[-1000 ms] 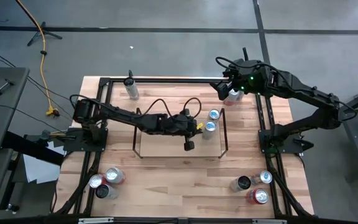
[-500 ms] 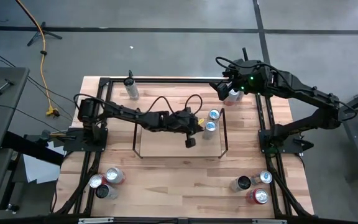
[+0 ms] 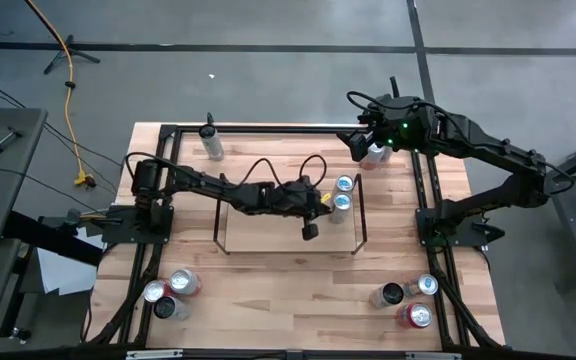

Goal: Place canned beverage on shelf
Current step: Put the blue soda can aligned with the other blue soda can on the shelf

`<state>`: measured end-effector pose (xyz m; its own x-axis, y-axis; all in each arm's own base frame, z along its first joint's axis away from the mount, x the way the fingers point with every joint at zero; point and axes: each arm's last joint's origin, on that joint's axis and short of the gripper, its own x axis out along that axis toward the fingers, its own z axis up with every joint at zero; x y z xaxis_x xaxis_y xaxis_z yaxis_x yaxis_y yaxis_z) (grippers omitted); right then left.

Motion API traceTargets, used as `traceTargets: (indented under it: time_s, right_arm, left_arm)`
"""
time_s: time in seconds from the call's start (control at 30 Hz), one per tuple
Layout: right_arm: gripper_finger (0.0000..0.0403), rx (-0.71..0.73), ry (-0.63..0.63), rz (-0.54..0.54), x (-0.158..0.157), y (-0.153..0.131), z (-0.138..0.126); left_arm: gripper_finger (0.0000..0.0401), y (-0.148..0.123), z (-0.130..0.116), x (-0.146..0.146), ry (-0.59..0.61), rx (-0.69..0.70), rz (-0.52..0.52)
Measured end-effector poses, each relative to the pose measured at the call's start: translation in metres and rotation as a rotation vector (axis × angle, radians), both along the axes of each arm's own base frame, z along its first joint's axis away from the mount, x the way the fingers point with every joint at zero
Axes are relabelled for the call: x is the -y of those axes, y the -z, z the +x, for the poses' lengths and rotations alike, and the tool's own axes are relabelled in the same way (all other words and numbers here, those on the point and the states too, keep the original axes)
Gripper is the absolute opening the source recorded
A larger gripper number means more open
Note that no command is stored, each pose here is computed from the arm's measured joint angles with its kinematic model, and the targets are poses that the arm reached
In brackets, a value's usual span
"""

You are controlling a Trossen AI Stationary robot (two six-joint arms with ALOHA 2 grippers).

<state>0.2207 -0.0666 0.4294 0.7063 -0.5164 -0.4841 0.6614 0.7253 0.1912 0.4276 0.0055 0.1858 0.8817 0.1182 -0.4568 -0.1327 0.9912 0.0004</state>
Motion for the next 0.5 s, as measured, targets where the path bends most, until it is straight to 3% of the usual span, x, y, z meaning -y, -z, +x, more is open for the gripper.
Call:
traceTargets:
  time_s: [0.5]
  right_arm:
    - [0.0387, 0.003, 0.0, -0.001, 0.0, -0.0002, 0.0001]
  left_arm:
    - [0.0, 0.0004, 0.0034, -0.0023, -0.013, 0.046, -0.014]
